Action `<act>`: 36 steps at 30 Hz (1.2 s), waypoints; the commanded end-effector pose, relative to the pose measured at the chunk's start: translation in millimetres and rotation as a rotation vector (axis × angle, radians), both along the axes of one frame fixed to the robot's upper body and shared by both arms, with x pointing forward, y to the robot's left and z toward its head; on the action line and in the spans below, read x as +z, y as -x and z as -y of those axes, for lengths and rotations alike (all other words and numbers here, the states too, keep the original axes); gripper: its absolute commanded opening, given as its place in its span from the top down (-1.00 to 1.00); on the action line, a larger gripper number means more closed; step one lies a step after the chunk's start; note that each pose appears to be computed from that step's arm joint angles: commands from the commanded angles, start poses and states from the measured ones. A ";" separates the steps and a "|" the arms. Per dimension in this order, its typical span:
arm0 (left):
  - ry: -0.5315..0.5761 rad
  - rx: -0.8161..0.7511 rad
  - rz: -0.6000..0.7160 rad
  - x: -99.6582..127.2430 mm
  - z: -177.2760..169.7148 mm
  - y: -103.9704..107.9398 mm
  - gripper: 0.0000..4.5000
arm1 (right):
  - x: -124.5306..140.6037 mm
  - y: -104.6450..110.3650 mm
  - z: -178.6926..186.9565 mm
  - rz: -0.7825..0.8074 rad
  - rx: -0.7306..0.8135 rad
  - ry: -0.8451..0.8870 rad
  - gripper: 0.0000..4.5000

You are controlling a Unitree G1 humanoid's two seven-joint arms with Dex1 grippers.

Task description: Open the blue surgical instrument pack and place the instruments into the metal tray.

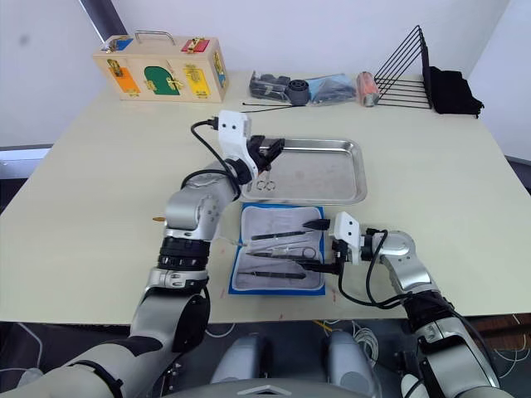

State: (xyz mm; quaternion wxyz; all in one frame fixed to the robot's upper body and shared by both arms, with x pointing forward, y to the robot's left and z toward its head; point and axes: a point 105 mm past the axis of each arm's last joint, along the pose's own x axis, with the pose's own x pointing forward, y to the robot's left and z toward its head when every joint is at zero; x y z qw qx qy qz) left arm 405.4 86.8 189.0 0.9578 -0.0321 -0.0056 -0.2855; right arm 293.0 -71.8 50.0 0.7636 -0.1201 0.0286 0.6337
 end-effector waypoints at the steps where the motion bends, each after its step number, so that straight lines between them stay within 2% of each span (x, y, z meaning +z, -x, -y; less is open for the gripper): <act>1: -0.014 -0.206 0.081 15.5 0.3 21.4 -0.26 | -42.4 13.1 11.7 -0.147 -0.028 0.112 -1.00; 4: -0.064 -0.349 0.099 14.2 -15.0 40.1 -0.26 | -42.4 13.4 12.0 -0.147 -0.028 0.113 -1.00; 8: -0.217 -0.503 0.140 7.9 -44.3 64.1 -0.26 | -42.8 14.8 14.5 -0.149 -0.027 0.115 -1.00; 17: -0.415 -0.882 0.114 6.0 -81.0 119.6 -0.26 | -43.6 16.4 18.3 -0.156 -0.025 0.122 -1.00; 19: -0.485 -0.967 0.080 -1.2 -91.0 132.0 -0.50 | -43.5 16.1 18.4 -0.155 -0.024 0.122 -1.00; 22: -0.483 -0.999 0.041 -2.6 -98.3 139.1 -0.97 | -44.0 17.2 18.3 -0.157 -0.021 0.120 -1.00; 25: -0.566 -1.022 0.043 -5.1 -107.4 143.6 -0.99 | -44.4 17.6 18.9 -0.158 -0.022 0.121 -1.00; 28: -0.564 -1.027 0.050 -1.6 -111.5 143.9 -0.99 | -44.6 17.8 19.1 -0.159 -0.023 0.121 -1.00; 31: -0.625 -1.060 0.042 -4.5 -116.1 149.7 -0.99 | -44.3 17.4 19.3 -0.159 -0.023 0.121 -1.00; 36: -0.618 -1.078 0.045 -2.8 -116.4 150.6 -0.99 | -43.9 16.1 19.7 -0.158 -0.021 0.124 -1.00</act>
